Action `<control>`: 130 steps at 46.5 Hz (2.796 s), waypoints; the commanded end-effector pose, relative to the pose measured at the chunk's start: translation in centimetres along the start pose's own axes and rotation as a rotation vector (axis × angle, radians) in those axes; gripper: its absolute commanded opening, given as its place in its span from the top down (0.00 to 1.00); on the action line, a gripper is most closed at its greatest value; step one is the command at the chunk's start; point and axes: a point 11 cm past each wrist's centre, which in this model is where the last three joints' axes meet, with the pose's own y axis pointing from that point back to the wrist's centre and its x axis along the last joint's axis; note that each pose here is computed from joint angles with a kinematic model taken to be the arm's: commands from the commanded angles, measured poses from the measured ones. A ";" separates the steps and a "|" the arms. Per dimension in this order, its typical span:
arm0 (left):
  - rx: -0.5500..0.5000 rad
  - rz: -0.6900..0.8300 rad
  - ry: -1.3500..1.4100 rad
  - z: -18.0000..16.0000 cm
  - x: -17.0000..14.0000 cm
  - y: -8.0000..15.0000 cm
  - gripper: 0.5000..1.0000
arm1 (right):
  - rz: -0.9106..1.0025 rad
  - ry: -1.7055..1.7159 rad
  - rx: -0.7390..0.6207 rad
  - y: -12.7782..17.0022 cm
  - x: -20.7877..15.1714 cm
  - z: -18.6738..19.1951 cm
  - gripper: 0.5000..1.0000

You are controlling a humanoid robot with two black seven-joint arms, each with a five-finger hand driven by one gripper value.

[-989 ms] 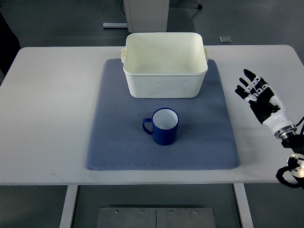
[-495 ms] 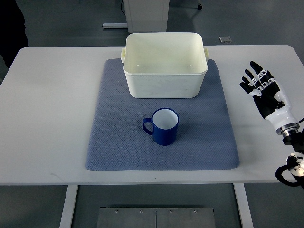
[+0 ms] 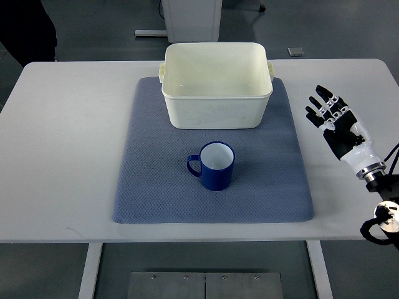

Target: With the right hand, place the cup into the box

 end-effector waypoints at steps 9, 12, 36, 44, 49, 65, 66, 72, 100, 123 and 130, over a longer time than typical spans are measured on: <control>0.000 0.000 0.000 0.0 0.0 0.0 0.00 | -0.024 0.030 -0.026 0.6 1.2 -1.3 0.00; 0.000 0.000 0.000 0.0 0.0 0.0 0.00 | -0.021 0.029 -0.029 0.6 1.3 -1.4 0.00; 0.000 0.000 0.000 0.0 0.0 0.0 0.00 | -0.055 0.028 0.013 1.9 1.9 -2.2 0.00; 0.000 -0.001 0.000 0.0 0.0 0.0 0.00 | -0.161 0.005 0.034 3.1 1.6 -3.3 0.00; 0.000 -0.001 0.000 0.0 0.0 0.0 0.00 | -0.201 0.005 0.031 3.6 1.3 -3.5 0.00; 0.000 0.000 0.000 0.0 0.0 0.0 0.00 | -0.326 0.060 -0.029 3.8 -1.5 -2.0 0.00; 0.000 0.000 0.000 0.0 0.0 0.0 0.00 | -0.332 0.064 -0.040 3.9 -1.7 -1.6 0.00; 0.000 0.000 0.000 0.0 0.0 0.0 0.00 | -0.359 0.076 -0.077 3.8 -2.5 -0.2 0.00; 0.000 0.000 0.000 0.0 0.0 0.0 0.00 | -0.355 0.209 -0.142 0.8 -7.8 5.1 0.00; 0.000 0.000 0.000 0.0 0.0 0.0 0.00 | -0.358 0.216 -0.139 -0.3 -10.6 6.9 0.00; 0.000 -0.001 0.000 0.0 0.0 0.0 0.00 | -0.353 0.241 -0.144 -0.7 -11.7 7.7 0.00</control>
